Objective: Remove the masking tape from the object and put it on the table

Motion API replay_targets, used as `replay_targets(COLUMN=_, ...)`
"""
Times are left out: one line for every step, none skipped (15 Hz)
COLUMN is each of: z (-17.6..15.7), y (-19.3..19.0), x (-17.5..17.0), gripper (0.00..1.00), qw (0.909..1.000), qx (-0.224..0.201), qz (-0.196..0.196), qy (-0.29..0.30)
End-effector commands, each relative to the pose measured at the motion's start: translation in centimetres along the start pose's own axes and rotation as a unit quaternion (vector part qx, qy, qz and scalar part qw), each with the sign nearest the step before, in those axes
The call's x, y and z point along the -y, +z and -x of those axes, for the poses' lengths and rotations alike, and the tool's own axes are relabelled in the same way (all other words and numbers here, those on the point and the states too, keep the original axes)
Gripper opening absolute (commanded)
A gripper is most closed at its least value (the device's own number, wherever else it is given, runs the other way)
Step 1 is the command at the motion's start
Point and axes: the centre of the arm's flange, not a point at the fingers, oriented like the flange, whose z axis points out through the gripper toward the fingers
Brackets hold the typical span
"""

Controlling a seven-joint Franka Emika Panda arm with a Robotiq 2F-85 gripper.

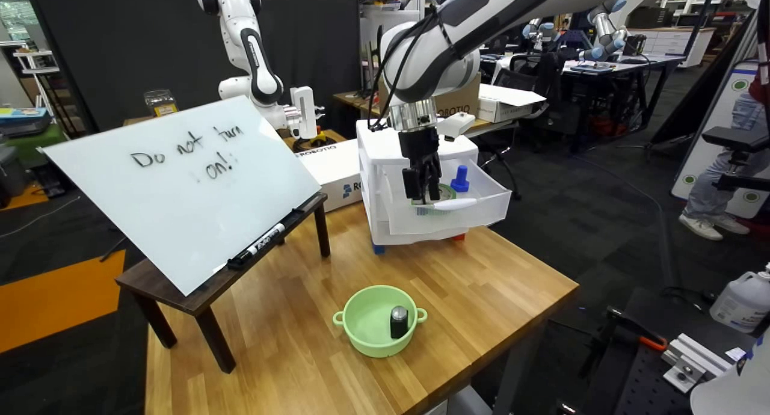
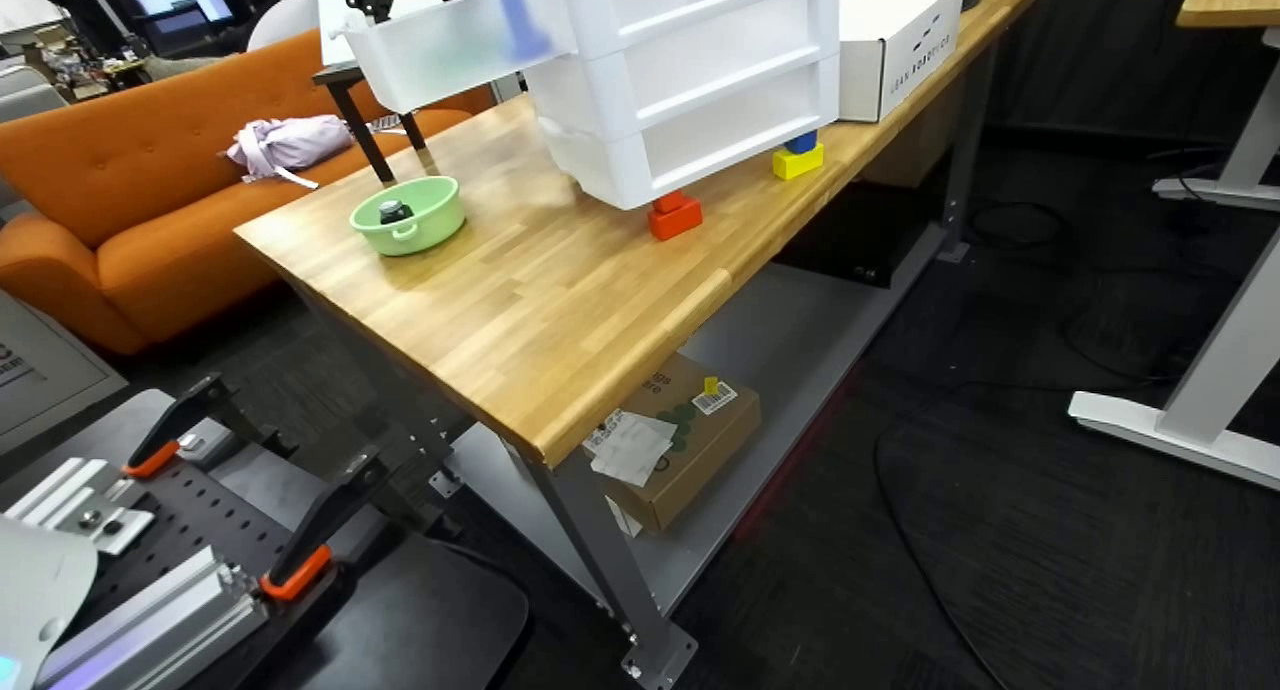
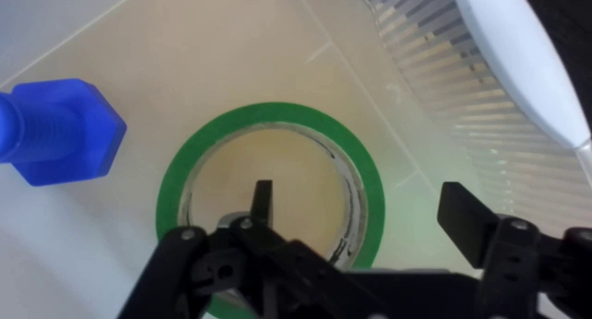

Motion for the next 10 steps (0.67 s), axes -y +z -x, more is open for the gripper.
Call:
replay_targets(z=-0.14, y=-0.55, x=-0.14, gripper=0.6, qw=0.9997, qx=-0.015, qz=-0.012, qy=-0.013)
replay_targets(z=-0.15, y=-0.61, x=-0.15, gripper=0.54, qw=0.9997, qx=-0.016, qz=-0.012, qy=-0.014)
replay_targets(z=-0.14, y=-0.65, x=-0.14, gripper=0.46, qw=0.9997, qx=-0.017, qz=-0.013, qy=-0.014)
replay_targets(z=-0.15, y=-0.67, x=-0.13, gripper=0.4, qw=0.9997, qx=-0.017, qz=-0.014, qy=-0.015)
replay_targets(z=-0.14, y=-0.69, x=-0.17, gripper=0.32, qw=0.9996, qx=-0.017, qz=-0.015, qy=-0.015)
replay_targets(z=-0.13, y=-0.71, x=-0.16, gripper=0.27, qw=0.9996, qx=-0.017, qz=-0.016, qy=-0.015)
replay_targets(z=-0.12, y=-0.73, x=-0.15, gripper=0.18, qw=0.9996, qx=-0.017, qz=-0.016, qy=-0.014)
replay_targets(z=-0.12, y=-0.74, x=-0.15, gripper=0.12, qw=0.9996, qx=-0.018, qz=-0.017, qy=-0.014)
replay_targets(z=-0.1, y=-0.79, x=-0.09, gripper=0.05, qw=0.9996, qx=-0.018, qz=-0.016, qy=-0.013)
replay_targets(z=-0.06, y=-0.86, x=-0.02, gripper=0.01, qw=0.9996, qx=-0.018, qz=-0.016, qy=-0.012)
